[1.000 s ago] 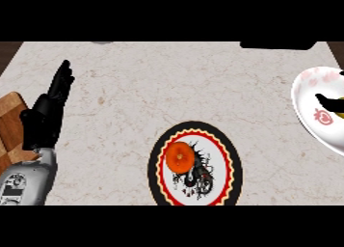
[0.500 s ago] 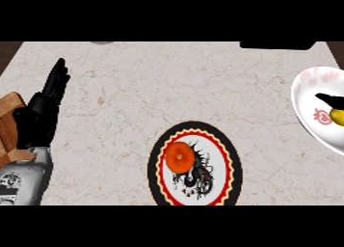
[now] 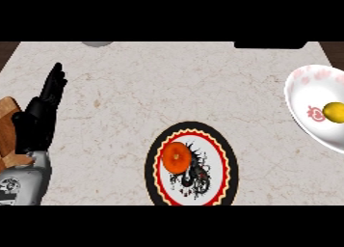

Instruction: Pick the lemon from the plate and place it in the bowl

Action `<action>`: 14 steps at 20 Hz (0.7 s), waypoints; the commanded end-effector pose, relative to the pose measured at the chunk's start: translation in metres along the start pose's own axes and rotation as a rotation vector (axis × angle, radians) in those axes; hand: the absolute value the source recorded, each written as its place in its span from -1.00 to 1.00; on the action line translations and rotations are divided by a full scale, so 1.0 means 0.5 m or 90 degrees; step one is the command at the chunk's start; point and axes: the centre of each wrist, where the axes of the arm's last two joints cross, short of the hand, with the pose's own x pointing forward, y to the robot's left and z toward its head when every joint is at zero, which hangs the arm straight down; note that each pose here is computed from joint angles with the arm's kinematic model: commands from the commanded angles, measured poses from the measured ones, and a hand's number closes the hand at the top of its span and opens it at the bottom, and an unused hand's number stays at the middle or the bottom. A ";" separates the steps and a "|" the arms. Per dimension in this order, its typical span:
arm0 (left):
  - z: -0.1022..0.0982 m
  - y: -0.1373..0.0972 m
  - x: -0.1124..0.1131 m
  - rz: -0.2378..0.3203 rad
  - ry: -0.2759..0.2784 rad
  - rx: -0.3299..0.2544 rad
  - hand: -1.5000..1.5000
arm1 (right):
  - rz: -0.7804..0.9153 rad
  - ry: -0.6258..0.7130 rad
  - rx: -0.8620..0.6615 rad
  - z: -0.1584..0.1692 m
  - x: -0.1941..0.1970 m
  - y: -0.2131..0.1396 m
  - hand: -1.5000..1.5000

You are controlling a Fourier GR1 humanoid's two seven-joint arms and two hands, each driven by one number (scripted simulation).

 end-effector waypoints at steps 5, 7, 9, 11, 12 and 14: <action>0.008 0.002 -0.016 0.008 0.007 -0.001 0.00 | -0.097 -0.029 0.050 0.085 -0.055 -0.131 -1.00; 0.013 -0.010 -0.021 0.011 0.010 0.002 0.00 | -0.087 -0.029 0.066 0.105 -0.056 -0.183 -1.00; 0.019 0.015 -0.042 0.006 0.006 0.018 0.00 | -0.108 -0.027 0.076 0.150 -0.096 -0.171 -1.00; 0.031 0.016 0.002 0.007 0.006 0.007 0.00 | -0.102 -0.045 0.078 0.163 -0.100 -0.182 -1.00; 0.006 0.014 -0.030 0.009 -0.002 0.001 0.00 | -0.108 -0.045 0.079 0.162 -0.103 -0.173 -1.00; -0.002 -0.006 -0.003 0.003 0.009 0.001 0.00 | -0.099 -0.045 0.094 0.148 -0.085 -0.182 -1.00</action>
